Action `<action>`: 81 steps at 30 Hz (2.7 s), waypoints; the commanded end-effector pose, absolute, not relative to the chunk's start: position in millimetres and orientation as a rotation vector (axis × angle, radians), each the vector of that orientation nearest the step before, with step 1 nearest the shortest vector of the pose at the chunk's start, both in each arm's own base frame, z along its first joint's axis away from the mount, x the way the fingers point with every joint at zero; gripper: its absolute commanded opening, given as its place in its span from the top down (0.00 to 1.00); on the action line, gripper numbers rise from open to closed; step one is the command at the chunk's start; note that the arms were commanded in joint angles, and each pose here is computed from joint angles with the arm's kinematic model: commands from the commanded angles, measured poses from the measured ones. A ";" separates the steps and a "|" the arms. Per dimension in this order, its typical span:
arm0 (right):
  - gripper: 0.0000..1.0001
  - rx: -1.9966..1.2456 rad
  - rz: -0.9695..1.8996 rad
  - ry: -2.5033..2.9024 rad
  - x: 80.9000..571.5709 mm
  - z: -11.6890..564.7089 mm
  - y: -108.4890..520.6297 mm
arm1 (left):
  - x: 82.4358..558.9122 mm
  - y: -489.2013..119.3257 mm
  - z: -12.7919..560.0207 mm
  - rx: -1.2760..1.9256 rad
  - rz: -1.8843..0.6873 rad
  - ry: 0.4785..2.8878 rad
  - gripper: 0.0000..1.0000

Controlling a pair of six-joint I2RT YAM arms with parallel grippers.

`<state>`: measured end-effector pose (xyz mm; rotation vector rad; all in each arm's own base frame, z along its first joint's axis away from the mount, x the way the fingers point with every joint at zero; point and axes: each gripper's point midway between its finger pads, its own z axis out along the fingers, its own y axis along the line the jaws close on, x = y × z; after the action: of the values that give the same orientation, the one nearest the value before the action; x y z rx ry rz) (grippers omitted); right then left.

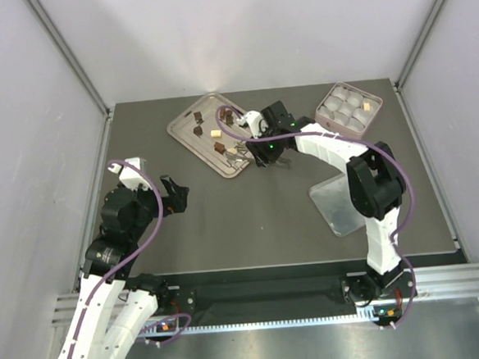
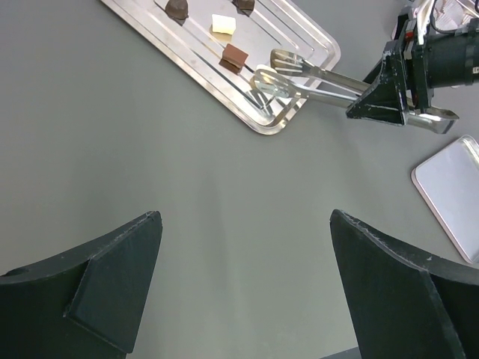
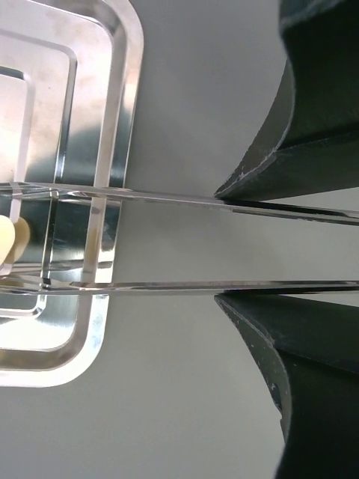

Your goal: Pack the chocolate

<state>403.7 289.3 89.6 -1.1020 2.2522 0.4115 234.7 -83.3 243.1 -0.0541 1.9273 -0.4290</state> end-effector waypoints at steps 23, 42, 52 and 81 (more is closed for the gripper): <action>0.61 -1.094 0.436 2.124 423.4 124.2 315.0 | 240.2 -84.4 260.8 -0.044 -0.437 1.858 0.01; 0.67 -0.722 0.228 2.103 466.3 232.1 246.0 | 240.2 -84.6 259.4 -0.047 -0.438 1.863 0.01; 0.67 -0.045 0.098 2.164 516.9 260.8 72.0 | 239.4 -86.9 259.9 -0.039 -0.452 1.861 0.01; 0.64 0.235 -0.151 2.283 542.9 177.9 -42.4 | 240.0 -89.3 258.8 -0.030 -0.462 1.867 0.01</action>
<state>530.0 -32.8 165.1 0.2290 2.3434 -0.1397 233.8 -85.9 243.0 -0.0438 1.9299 -0.4438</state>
